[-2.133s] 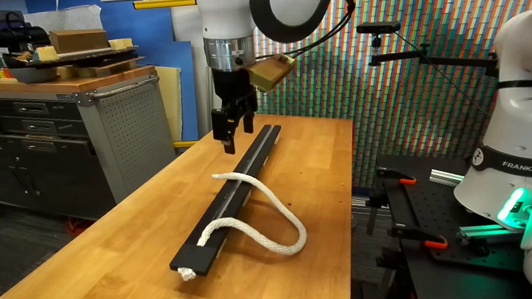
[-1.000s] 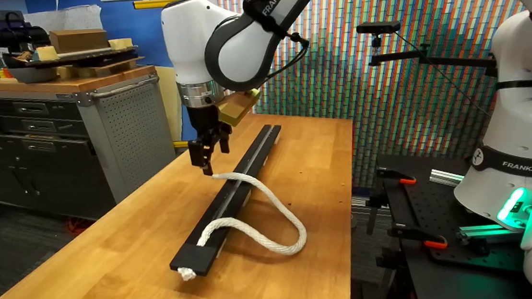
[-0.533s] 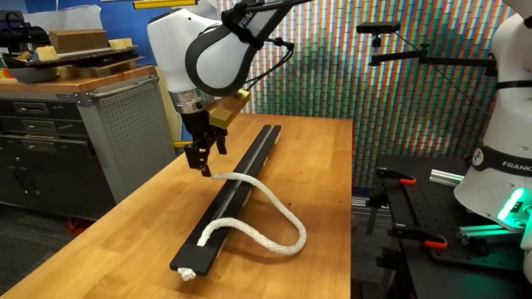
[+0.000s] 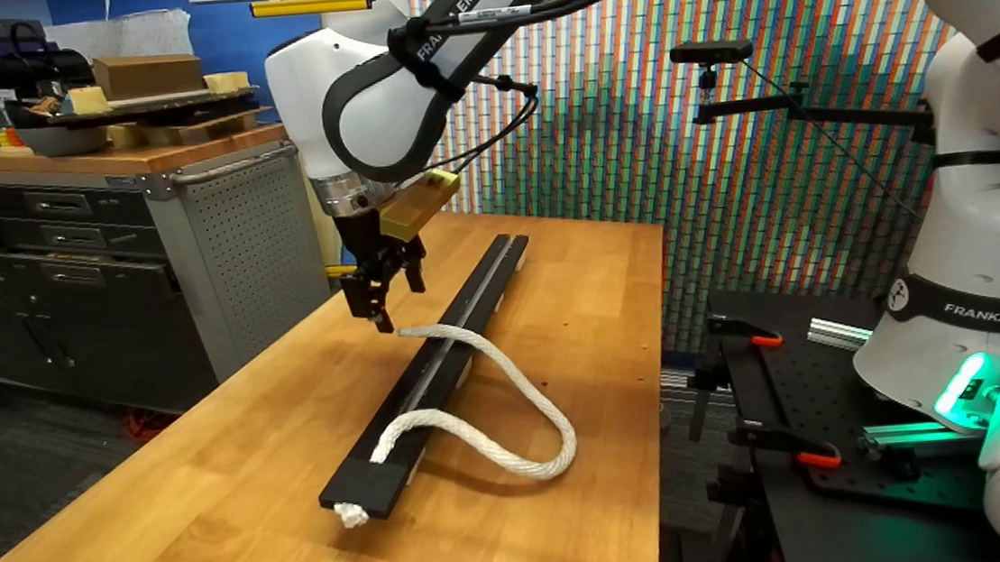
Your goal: Stretch the white rope to the full length on the black groove
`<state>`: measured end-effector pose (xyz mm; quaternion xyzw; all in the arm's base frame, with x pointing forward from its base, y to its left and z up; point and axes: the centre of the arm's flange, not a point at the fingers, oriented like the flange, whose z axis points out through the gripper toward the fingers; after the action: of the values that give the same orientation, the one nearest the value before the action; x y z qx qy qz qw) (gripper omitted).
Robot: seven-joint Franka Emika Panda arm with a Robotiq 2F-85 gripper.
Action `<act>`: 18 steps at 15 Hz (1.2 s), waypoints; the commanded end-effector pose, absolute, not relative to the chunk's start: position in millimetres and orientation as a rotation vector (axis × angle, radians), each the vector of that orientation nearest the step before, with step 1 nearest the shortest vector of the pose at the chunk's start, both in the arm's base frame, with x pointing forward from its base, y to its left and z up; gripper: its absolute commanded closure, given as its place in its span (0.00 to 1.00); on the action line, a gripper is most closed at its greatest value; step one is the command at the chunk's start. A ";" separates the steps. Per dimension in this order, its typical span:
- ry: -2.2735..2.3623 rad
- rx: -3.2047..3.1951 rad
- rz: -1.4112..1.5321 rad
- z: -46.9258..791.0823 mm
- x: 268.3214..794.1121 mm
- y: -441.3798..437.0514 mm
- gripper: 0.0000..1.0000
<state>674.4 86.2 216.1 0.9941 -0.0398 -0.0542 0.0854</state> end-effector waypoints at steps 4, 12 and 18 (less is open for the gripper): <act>-0.161 2.997 -0.261 207.1 689.9 71.6 0.02; -0.141 3.007 -0.351 191.5 683.2 75.5 0.50; -0.151 3.018 -0.336 195.7 685.1 75.6 0.96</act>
<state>675.1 75.2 189.1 0.9912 -0.0515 -0.1055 0.0617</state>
